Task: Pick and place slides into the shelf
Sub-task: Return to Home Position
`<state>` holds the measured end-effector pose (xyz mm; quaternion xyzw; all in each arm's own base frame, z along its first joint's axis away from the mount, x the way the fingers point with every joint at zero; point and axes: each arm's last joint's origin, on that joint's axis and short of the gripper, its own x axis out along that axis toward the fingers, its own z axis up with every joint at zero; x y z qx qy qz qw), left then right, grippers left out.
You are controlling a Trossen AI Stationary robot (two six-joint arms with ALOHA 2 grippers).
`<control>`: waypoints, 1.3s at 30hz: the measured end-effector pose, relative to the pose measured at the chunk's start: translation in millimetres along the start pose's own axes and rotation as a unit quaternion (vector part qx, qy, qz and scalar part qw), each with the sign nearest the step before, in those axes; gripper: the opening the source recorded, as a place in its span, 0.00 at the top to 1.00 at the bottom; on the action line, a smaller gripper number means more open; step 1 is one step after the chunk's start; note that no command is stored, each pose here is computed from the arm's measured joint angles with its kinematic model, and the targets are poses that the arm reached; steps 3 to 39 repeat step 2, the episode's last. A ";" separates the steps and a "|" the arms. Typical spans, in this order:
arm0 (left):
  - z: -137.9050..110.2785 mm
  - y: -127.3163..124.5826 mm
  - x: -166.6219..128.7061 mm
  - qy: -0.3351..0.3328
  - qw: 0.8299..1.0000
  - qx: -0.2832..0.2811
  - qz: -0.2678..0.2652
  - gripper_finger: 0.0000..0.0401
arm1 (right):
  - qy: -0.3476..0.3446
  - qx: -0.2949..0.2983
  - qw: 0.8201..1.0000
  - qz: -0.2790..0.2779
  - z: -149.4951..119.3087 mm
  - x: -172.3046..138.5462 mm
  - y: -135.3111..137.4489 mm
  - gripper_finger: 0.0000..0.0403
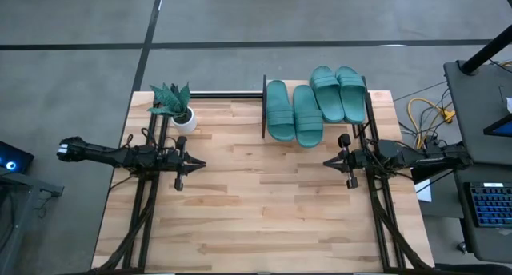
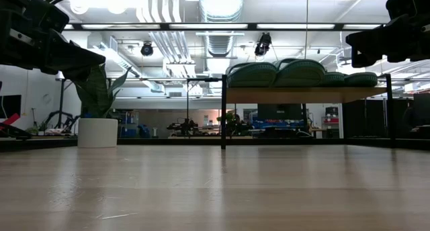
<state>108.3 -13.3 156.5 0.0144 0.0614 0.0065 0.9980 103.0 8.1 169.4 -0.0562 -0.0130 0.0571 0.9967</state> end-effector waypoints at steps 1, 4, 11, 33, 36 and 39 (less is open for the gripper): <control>0.0 0.0 0.0 0.000 1.000 0.000 0.000 0.96 | 0.000 0.000 1.000 0.000 0.0 0.0 0.0 0.98; 0.0 0.0 0.0 0.000 1.000 0.000 0.000 0.96 | 0.000 0.000 1.000 0.000 0.0 0.0 0.0 0.98; 0.0 0.0 0.0 0.000 1.000 0.000 0.000 0.96 | 0.000 0.000 1.000 0.000 0.0 0.0 0.0 0.98; 0.0 0.0 0.0 0.000 1.000 0.000 0.000 0.96 | 0.000 0.000 1.000 0.000 0.0 0.0 0.0 0.98; 0.0 0.0 0.0 0.000 1.000 0.000 0.000 0.96 | 0.000 0.000 1.000 0.000 0.0 0.0 0.0 0.98; 0.0 0.0 0.0 0.000 1.000 0.000 0.000 0.96 | 0.000 0.000 1.000 0.000 0.0 0.0 0.0 0.98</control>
